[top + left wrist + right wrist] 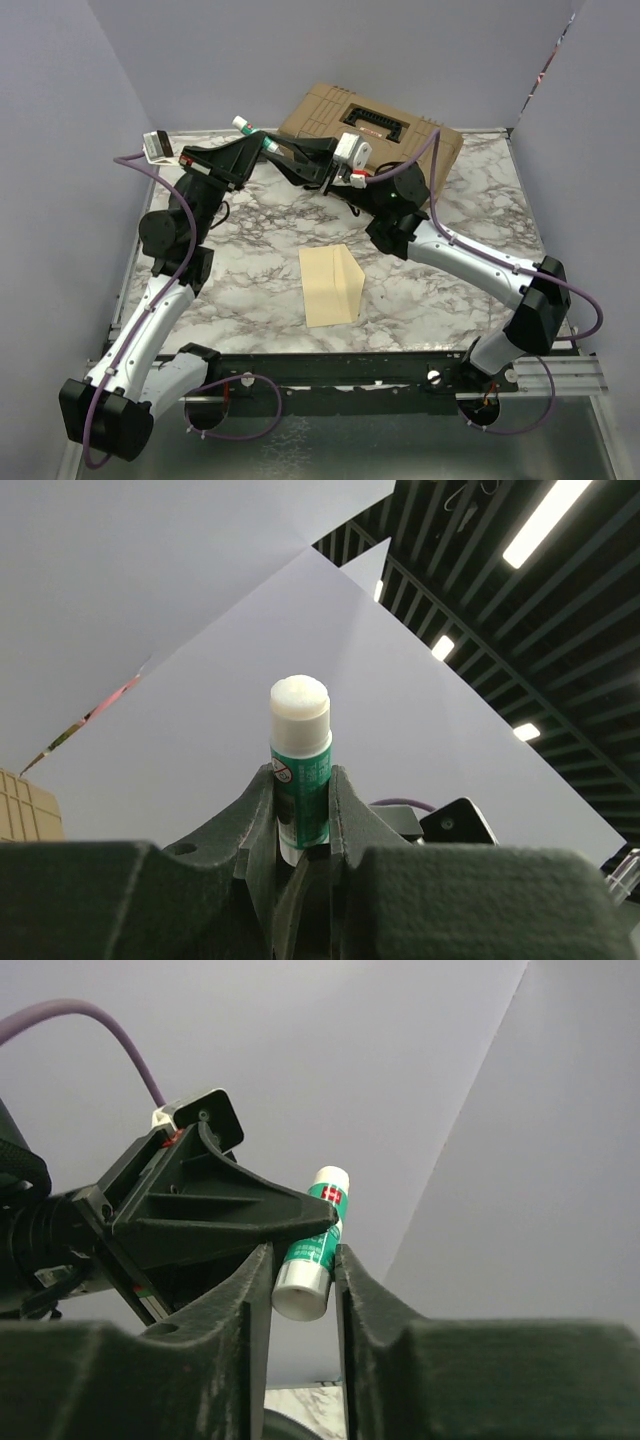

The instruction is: Place the letter into the envelope and seal it

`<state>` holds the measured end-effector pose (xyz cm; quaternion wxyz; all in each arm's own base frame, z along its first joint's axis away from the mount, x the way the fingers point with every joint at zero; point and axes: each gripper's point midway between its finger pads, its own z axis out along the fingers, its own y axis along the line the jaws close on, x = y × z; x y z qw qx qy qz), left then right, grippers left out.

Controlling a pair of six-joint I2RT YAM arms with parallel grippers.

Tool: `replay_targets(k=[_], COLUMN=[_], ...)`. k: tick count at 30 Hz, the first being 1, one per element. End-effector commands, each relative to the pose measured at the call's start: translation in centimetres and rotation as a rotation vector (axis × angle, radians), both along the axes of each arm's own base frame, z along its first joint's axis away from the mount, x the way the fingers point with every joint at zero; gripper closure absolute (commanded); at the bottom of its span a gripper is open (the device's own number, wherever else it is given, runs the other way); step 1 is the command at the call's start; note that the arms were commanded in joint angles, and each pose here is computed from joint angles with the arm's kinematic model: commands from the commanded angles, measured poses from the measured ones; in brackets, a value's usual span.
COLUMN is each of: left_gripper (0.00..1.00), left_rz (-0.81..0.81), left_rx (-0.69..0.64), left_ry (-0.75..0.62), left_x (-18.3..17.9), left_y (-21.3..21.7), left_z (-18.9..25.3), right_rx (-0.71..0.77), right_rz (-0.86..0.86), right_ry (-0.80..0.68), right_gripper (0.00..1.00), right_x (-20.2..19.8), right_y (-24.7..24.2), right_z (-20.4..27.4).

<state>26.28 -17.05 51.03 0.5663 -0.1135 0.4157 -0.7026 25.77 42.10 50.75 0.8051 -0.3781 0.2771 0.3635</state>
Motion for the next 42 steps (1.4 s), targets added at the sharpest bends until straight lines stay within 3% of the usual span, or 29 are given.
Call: replay_targets(k=[1,6,8,12,15,20,27,42], left_gripper=[1.00,1.00,0.97,0.35,0.19,0.14,0.15,0.70], left_rz=[-0.014,-0.021,-0.018,0.088,0.173,0.117,0.047,0.052], left_rx=[-0.003,-0.003,0.000,0.085,0.185,0.279,0.366,0.394], left_ry=[-0.045,-0.048,-0.043,0.013,0.038,0.111,0.171,0.215], left_x=[-1.1,-1.3,-1.2,-0.2,0.3,0.9,0.8,1.3], left_y=[0.1,0.0,0.0,0.6,1.0,-0.4,-1.6,-1.5], left_z=[1.7,1.9,2.0,2.3,2.5,1.5,0.4,-0.4], right_rx=[0.020,-0.015,-0.017,-0.026,-0.017,-0.003,0.031,0.014], right_rz=[-0.025,-0.085,-0.108,-0.118,-0.110,-0.076,-0.031,0.023], right_ry=[-0.038,-0.067,-0.074,-0.033,-0.021,0.013,0.068,0.086], right_gripper=[0.75,0.99,1.00,1.00,1.00,1.00,1.00,1.00], right_x=[0.4,1.2,1.3,1.3,0.9,0.4,0.4,0.4], right_y=[0.1,0.1,-0.2,-0.9,-1.4,-1.8,-2.7,-3.8], right_z=[1.0,-0.1,-0.3,-0.6,-0.8,-1.0,-1.2,-2.0])
